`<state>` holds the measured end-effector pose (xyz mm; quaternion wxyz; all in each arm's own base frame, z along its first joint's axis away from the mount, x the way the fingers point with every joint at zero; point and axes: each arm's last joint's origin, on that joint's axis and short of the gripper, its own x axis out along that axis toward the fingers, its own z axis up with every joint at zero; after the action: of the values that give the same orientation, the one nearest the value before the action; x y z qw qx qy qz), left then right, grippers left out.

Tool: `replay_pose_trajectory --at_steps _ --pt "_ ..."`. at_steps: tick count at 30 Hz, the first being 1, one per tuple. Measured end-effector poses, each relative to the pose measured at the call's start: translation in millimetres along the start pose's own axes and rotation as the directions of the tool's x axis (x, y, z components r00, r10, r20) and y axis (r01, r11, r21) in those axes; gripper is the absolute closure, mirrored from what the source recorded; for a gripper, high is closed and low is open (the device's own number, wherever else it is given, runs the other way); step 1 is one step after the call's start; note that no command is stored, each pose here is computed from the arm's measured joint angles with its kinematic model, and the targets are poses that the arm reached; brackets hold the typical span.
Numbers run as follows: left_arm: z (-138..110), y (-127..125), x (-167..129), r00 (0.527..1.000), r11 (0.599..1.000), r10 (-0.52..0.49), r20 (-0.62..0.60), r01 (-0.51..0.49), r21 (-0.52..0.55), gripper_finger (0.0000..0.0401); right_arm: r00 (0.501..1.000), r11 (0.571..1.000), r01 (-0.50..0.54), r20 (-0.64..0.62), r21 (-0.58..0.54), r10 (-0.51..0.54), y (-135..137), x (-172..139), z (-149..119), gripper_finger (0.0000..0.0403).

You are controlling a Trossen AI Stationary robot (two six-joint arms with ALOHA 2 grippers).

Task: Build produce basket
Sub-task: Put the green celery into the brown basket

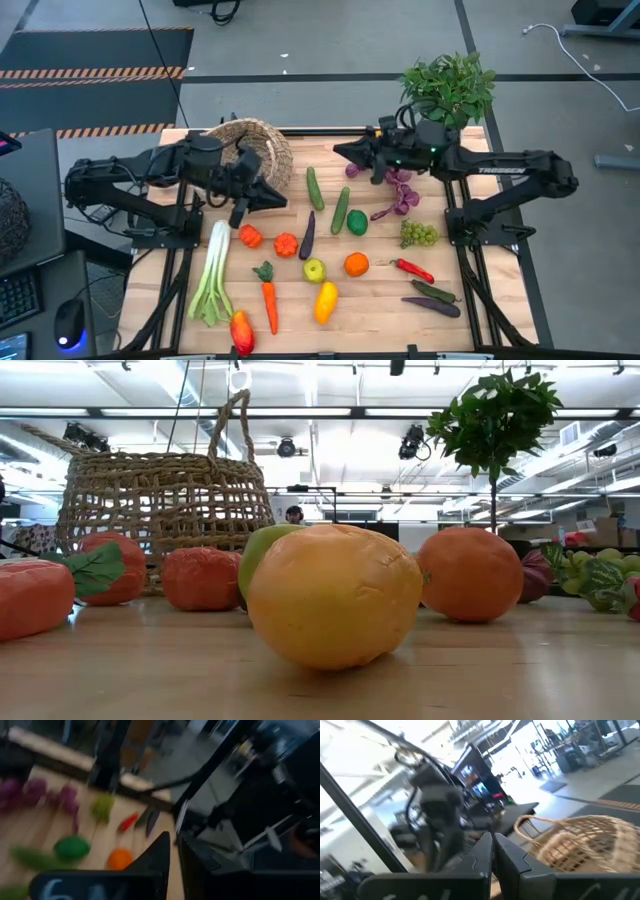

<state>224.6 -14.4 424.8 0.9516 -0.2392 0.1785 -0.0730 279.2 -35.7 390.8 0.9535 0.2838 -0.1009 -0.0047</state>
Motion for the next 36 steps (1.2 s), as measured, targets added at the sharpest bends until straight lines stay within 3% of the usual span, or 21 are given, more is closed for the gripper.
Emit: replay_pose_trajectory --at_steps 4,9,16,22,25,27,29,31,33,36 --pt "-18 3 -5 0.984 0.997 0.063 -0.164 -0.068 -0.029 0.0306 1.000 0.999 -0.009 -0.013 0.052 0.010 -4 8 -7 0.0379" --pt "-40 2 -17 0.926 0.983 0.115 -0.360 -0.158 -0.091 0.0247 0.989 0.992 -0.071 -0.123 0.102 0.084 -9 13 -16 0.0377" --pt "-64 -4 -26 0.818 0.912 0.139 -0.559 -0.326 -0.250 0.0193 0.952 0.987 -0.123 -0.267 0.100 0.146 -14 15 -29 0.0336" --pt "-81 -11 -35 0.713 0.775 0.171 -0.680 -0.523 -0.354 0.0186 0.929 0.987 -0.138 -0.334 0.078 0.156 -21 18 -36 0.0268" --pt "-85 -14 -37 0.694 0.712 0.198 -0.692 -0.587 -0.385 0.0193 0.933 0.989 -0.131 -0.328 0.075 0.148 -22 18 -36 0.0245" --pt "-86 -15 -37 0.702 0.706 0.230 -0.674 -0.597 -0.381 0.0198 0.940 0.990 -0.119 -0.312 0.069 0.135 -24 19 -34 0.0239" --pt "-86 -15 -37 0.710 0.732 0.280 -0.647 -0.594 -0.334 0.0202 0.953 0.993 -0.107 -0.280 0.057 0.118 -25 20 -31 0.0237" --pt "-85 -14 -36 0.713 0.733 0.306 -0.632 -0.599 -0.321 0.0206 0.955 0.995 -0.088 -0.280 0.055 0.100 -27 19 -31 0.0237" --pt "-85 -13 -37 0.708 0.678 0.313 -0.633 -0.633 -0.373 0.0208 0.942 0.996 -0.059 -0.327 0.066 0.078 -31 17 -33 0.0236" --pt "-89 -14 -39 0.684 0.562 0.317 -0.657 -0.693 -0.451 0.0206 0.910 0.999 -0.008 -0.414 0.046 0.026 -34 10 -38 0.0230"
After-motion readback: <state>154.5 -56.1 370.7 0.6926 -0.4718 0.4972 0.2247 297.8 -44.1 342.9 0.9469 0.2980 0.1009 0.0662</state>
